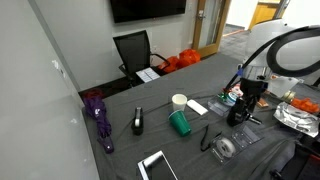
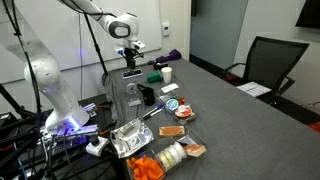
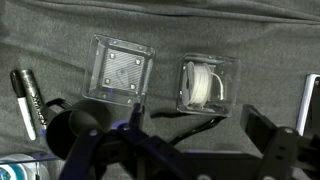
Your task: Move the ribbon roll to the right tray
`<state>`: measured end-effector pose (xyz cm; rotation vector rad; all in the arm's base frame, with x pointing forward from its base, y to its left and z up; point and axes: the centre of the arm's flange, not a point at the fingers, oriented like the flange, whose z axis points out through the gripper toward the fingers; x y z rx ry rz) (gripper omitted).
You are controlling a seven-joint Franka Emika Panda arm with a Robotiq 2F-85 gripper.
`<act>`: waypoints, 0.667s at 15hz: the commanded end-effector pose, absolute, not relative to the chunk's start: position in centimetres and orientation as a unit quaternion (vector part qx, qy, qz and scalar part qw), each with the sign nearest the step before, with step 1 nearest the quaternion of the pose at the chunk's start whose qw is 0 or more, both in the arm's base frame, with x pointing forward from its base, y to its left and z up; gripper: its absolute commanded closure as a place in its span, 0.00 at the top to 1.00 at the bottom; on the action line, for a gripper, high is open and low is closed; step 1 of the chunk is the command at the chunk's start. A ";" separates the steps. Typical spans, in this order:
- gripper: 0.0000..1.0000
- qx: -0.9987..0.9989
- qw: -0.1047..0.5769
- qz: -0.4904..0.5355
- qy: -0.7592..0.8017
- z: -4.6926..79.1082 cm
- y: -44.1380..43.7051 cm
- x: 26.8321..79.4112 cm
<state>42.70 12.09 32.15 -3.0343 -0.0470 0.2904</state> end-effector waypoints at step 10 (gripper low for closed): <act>1.00 -0.991 0.003 0.131 0.020 24.8 16.5 43.0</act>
